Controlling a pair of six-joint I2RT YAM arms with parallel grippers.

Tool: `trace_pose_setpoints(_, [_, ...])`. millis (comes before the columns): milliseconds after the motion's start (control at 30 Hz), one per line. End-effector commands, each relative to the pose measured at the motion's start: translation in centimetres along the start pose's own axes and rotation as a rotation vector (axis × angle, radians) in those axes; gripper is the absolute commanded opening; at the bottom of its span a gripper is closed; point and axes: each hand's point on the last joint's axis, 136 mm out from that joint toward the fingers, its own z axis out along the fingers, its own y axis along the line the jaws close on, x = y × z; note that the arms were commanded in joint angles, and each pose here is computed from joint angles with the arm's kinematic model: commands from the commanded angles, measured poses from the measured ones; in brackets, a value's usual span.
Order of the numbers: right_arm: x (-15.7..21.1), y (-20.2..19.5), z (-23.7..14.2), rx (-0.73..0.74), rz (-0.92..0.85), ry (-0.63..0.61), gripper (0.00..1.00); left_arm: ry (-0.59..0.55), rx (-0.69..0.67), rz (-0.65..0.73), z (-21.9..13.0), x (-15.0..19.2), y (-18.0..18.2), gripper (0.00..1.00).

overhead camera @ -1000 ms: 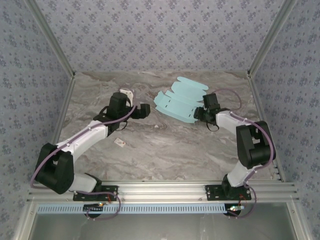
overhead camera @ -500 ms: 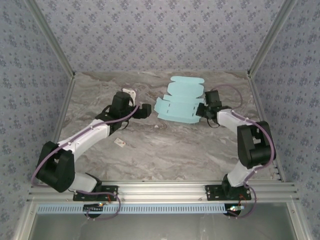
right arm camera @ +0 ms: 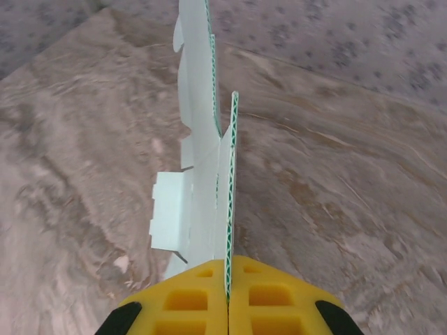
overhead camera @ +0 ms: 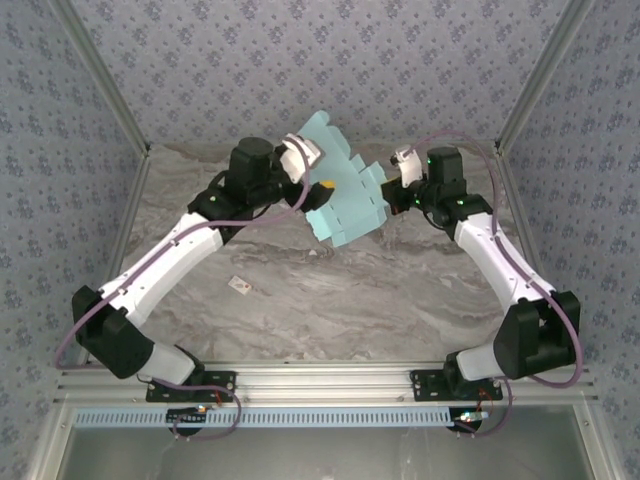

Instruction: Fold the paper box

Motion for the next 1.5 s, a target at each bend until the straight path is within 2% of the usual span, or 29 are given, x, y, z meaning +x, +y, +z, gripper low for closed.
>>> trace_pose_setpoints(0, [-1.0, 3.8, -1.5, -0.173, -0.159, 0.006, 0.00, 0.104, 0.161, 0.324, -1.0, 1.9, -2.6, 0.84])
trace_pose_setpoints(133, [-1.8, 5.9, -2.6, -0.250, -0.228, -0.012, 0.00, 0.125, 0.235, 0.475, -2.2, 1.2, -3.3, 0.84])
trace_pose_setpoints(367, [-3.3, 9.0, -4.8, -0.336, -0.309, -0.015, 0.00, 0.203, 0.324, 0.571, -2.5, 0.3, -3.7, 0.83])
trace_pose_setpoints(600, [-3.8, 9.8, -6.0, -0.304, -0.385, -0.017, 0.00, 0.287, 0.380, 0.630, -2.8, 0.3, -3.9, 0.73])
trace_pose_setpoints(767, [-3.5, 10.2, -6.1, -0.277, -0.438, 0.005, 0.00, 0.354, 0.383, 0.649, -2.3, 0.8, -3.2, 0.71])
trace_pose_setpoints(833, [-3.4, 10.4, -6.1, -0.271, -0.452, 0.013, 0.00, 0.375, 0.396, 0.654, -2.1, 1.1, -3.2, 0.67])
trace_pose_setpoints(933, [-3.3, 10.4, -6.2, -0.255, -0.467, 0.013, 0.00, 0.413, 0.414, 0.657, -1.8, 1.8, -3.1, 0.57])
trace_pose_setpoints(1100, [-3.2, 10.5, -6.3, -0.239, -0.491, 0.011, 0.00, 0.427, 0.446, 0.636, -1.3, 2.6, -3.5, 0.53])
trace_pose_setpoints(1233, [-3.3, 10.7, -6.5, -0.229, -0.512, 0.010, 0.00, 0.439, 0.444, 0.626, -0.7, 3.0, -3.1, 0.45])
trace_pose_setpoints(1467, [-3.3, 10.6, -6.6, -0.207, -0.528, 0.011, 0.00, 0.437, 0.438, 0.609, -0.1, 3.2, -2.9, 0.26])
